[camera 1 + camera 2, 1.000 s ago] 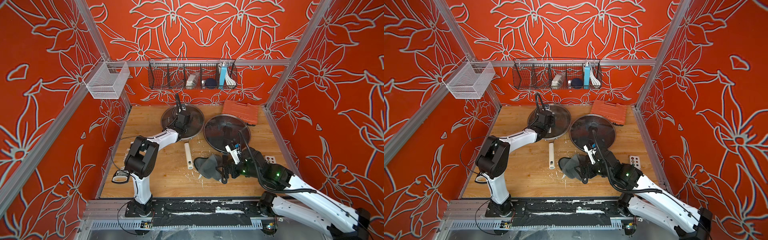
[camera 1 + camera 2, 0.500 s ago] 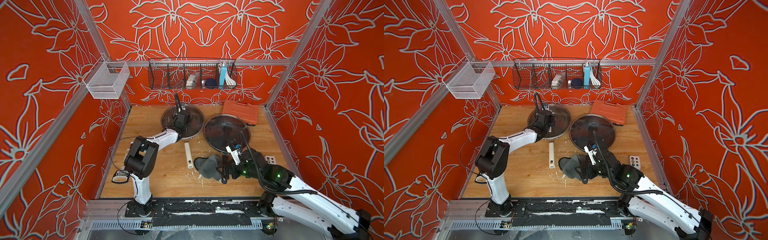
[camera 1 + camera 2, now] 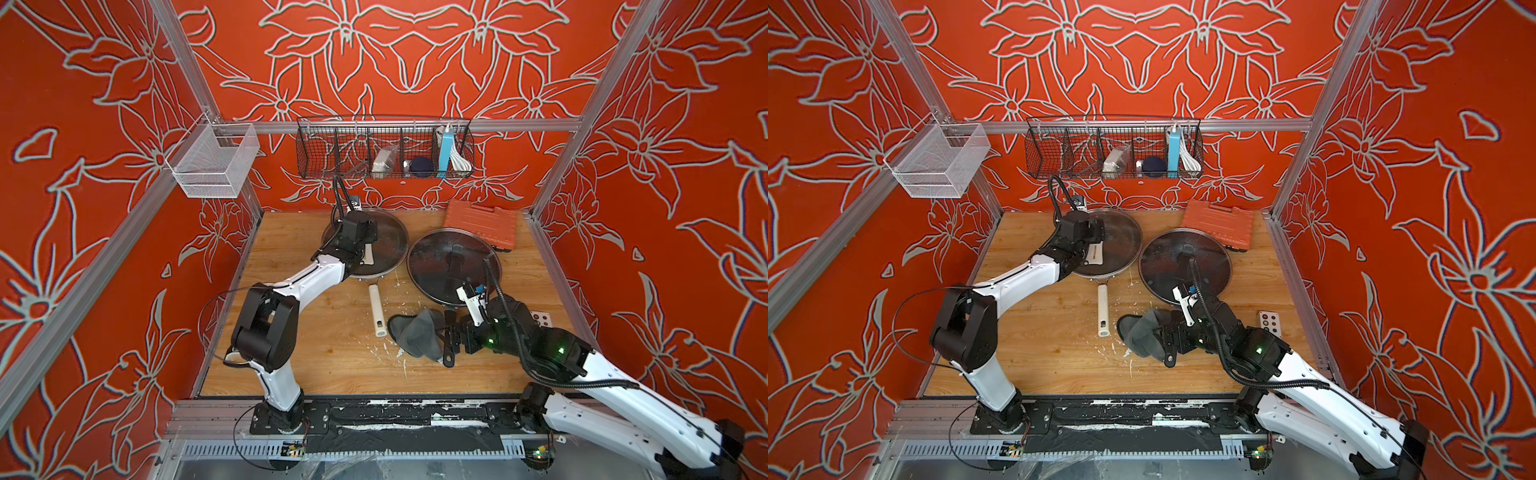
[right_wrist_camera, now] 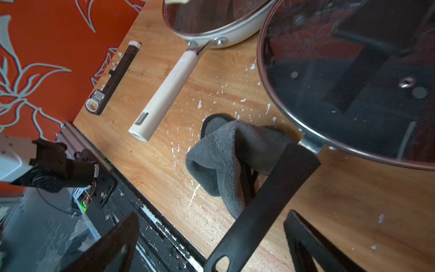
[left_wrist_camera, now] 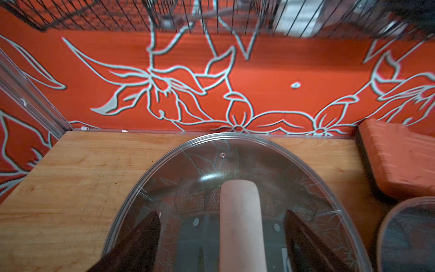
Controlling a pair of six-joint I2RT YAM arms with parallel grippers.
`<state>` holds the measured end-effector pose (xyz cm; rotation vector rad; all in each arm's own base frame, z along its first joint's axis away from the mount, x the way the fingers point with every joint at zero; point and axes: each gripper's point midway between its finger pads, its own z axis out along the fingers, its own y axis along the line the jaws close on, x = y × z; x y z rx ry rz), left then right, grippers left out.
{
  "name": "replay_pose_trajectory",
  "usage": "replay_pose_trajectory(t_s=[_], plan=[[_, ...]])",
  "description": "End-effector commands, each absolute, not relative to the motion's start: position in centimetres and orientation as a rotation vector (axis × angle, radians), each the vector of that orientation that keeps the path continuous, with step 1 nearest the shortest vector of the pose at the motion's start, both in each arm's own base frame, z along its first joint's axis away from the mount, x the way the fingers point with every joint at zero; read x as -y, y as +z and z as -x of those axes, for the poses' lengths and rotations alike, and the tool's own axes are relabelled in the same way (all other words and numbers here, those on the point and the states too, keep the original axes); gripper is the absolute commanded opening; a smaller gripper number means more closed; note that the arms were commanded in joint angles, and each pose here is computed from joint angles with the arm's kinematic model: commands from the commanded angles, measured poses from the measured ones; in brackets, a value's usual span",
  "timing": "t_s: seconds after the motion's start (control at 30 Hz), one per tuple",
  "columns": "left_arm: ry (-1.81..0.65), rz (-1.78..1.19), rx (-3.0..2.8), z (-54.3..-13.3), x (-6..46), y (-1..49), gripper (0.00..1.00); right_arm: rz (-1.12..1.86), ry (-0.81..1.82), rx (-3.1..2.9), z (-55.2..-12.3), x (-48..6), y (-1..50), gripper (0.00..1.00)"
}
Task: Wipe the pot lid with a cloth
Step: Place the pot lid on the cooking pot, then pick up the pot lid from the cooking pot.
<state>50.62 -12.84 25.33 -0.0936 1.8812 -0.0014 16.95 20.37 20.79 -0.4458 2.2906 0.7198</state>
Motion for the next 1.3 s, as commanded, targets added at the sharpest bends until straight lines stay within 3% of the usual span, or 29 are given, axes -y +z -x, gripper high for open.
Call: replay_pose_trajectory(t_s=[0.0,0.23,0.47,0.8,0.93,1.27], plan=[[-0.150,0.039,-1.850,-47.8,13.9,30.2,0.82,0.271,0.564,-2.232,-18.9,-17.5,24.0,0.97],[-0.383,-0.047,-1.877,-40.7,14.8,32.7,0.83,0.076,0.263,-2.223,-22.0,-14.3,27.4,0.97],[-0.531,-0.085,-1.928,-35.4,17.4,32.8,0.85,0.022,0.020,-2.232,-25.9,-14.4,29.8,0.97],[-0.576,-0.210,-2.038,-30.9,22.7,29.9,0.87,-0.136,0.058,-2.457,-33.0,-14.3,24.8,0.97],[-0.617,-0.274,-2.030,-29.5,23.9,28.4,0.87,-0.158,0.034,-2.542,-34.9,-15.0,21.8,0.89],[-0.638,-0.378,-2.078,-26.3,26.2,25.6,0.87,-0.200,-0.035,-2.622,-37.0,-15.8,18.4,0.83]])
